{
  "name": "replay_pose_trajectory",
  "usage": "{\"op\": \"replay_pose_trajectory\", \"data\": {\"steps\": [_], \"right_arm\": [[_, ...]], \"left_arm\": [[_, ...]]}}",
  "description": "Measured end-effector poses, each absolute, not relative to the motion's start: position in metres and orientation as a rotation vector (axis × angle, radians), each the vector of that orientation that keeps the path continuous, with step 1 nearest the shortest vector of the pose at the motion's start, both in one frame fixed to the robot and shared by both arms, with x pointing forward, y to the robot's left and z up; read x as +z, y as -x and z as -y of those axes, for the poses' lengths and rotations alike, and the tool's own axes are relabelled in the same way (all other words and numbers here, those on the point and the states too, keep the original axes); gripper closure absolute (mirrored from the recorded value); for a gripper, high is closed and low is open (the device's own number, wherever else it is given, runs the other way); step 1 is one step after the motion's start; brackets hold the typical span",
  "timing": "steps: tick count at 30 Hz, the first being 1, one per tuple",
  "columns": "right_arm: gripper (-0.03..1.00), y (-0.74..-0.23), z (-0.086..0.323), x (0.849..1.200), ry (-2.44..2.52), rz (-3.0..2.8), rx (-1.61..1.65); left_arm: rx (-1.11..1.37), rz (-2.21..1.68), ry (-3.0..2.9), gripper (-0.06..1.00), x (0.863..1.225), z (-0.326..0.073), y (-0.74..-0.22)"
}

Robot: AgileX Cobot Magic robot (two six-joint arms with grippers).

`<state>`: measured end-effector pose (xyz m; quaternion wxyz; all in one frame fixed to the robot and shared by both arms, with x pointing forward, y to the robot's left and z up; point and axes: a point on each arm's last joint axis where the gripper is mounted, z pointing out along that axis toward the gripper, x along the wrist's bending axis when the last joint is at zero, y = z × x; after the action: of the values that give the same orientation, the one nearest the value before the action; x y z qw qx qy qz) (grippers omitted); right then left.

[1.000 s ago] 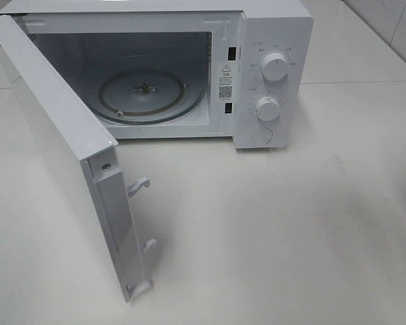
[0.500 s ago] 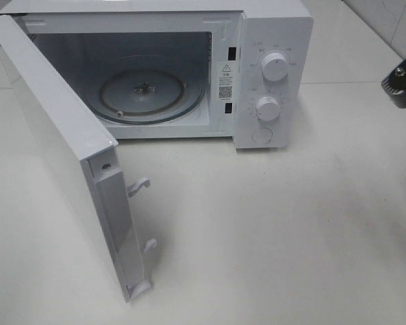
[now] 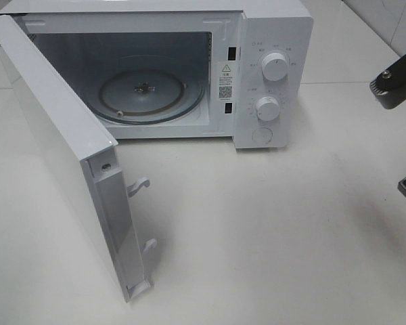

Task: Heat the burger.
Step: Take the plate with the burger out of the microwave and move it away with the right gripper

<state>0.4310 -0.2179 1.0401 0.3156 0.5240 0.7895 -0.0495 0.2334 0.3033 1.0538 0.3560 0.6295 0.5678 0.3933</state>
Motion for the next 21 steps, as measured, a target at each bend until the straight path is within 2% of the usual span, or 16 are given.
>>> {"op": "replay_pose_trajectory", "data": {"steps": [21], "right_arm": [[0.88, -0.443, 0.211, 1.022, -1.391, -2.063, -0.224]], "left_arm": [[1.016, -1.466, -1.626, -0.05, 1.054, -0.303, -0.233]]}}
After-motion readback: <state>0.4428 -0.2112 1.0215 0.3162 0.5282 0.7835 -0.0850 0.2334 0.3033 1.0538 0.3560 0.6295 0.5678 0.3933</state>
